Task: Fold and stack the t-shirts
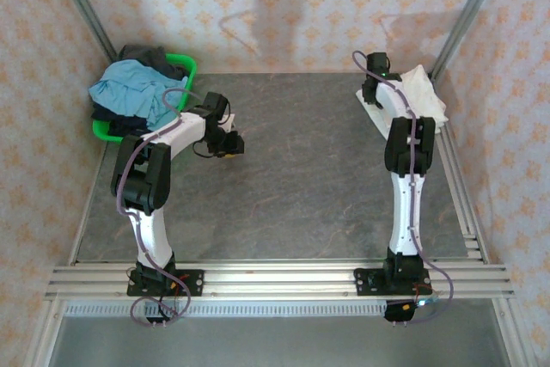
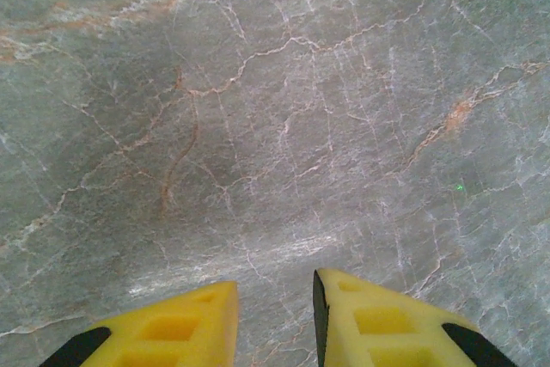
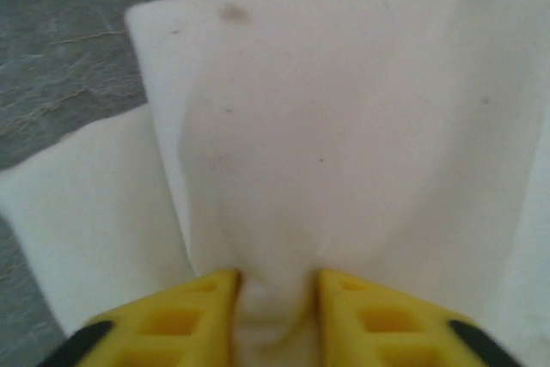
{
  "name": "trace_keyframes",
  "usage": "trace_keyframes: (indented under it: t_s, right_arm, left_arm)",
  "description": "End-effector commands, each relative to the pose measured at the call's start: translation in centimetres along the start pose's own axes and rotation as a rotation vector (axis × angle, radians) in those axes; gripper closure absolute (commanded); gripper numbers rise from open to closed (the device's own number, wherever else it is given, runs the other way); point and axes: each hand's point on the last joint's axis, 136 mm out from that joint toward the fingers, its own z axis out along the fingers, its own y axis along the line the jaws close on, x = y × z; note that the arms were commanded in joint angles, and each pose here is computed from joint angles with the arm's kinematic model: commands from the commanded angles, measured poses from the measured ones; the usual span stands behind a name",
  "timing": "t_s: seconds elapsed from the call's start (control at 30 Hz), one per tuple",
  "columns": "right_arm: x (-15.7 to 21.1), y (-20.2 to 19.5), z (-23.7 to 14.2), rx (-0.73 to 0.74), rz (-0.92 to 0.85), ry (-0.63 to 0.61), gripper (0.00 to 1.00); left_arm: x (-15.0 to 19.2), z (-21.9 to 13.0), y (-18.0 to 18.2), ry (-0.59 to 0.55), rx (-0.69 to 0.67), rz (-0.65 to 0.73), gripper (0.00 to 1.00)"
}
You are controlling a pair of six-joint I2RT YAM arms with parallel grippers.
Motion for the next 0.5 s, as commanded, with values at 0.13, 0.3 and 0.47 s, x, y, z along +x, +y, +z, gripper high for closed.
trace_keyframes:
  t_s: [0.13,0.3,0.47]
  right_arm:
    - [-1.7,-1.8,-3.8,0.041,0.031,-0.048,1.00]
    - [-3.0,-3.2,-7.7,0.035,0.070,-0.163,1.00]
    - [-2.5,-3.5,-9.9,0.009,0.088,-0.258,1.00]
  left_arm:
    - [0.2,-0.2,0.5,0.006,-0.001,0.007,0.71]
    - [0.2,-0.2,0.5,0.005,-0.001,0.008,0.70]
    - [0.2,-0.1,0.5,0.008,0.003,0.010,0.71]
